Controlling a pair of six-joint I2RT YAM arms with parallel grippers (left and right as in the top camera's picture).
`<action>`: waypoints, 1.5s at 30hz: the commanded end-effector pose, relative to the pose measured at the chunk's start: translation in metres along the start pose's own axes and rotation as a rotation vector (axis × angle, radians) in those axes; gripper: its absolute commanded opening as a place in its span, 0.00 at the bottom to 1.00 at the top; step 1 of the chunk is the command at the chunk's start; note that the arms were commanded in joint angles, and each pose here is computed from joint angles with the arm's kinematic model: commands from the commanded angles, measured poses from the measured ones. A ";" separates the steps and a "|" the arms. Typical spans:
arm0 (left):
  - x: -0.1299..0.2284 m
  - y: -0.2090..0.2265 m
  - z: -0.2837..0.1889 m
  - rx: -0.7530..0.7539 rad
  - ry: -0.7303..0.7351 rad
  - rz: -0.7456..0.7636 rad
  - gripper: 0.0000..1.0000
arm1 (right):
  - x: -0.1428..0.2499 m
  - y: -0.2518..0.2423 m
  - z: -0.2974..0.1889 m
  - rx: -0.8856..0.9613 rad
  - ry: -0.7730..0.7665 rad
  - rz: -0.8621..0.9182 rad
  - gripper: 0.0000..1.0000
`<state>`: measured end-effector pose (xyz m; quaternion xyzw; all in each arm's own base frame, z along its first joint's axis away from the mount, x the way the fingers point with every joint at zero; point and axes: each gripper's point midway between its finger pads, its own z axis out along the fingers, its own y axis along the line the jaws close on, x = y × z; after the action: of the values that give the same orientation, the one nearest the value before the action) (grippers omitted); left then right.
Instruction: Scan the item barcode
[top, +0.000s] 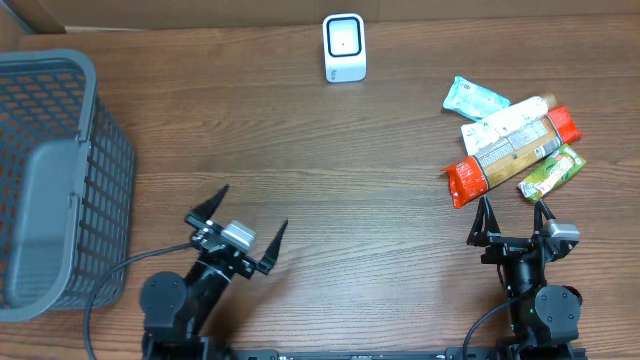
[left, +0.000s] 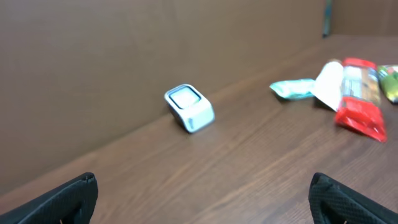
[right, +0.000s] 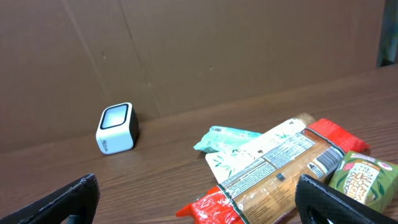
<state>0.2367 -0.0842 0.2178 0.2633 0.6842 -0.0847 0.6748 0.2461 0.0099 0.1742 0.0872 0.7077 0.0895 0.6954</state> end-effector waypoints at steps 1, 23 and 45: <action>0.005 -0.007 -0.001 0.012 -0.036 0.053 0.99 | 0.002 0.002 0.000 -0.010 -0.002 -0.008 1.00; 0.039 -0.019 -0.006 -0.003 -0.081 0.099 0.99 | 0.002 0.002 0.000 -0.010 -0.002 -0.008 1.00; 0.050 -0.021 -0.005 0.004 -0.039 0.076 0.99 | 0.002 0.002 0.000 -0.010 -0.002 -0.008 1.00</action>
<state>0.2259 -0.0858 0.1647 0.2876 0.6636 -0.0627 0.6878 0.2461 0.0098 0.1743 0.0872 0.7075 0.0893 0.6956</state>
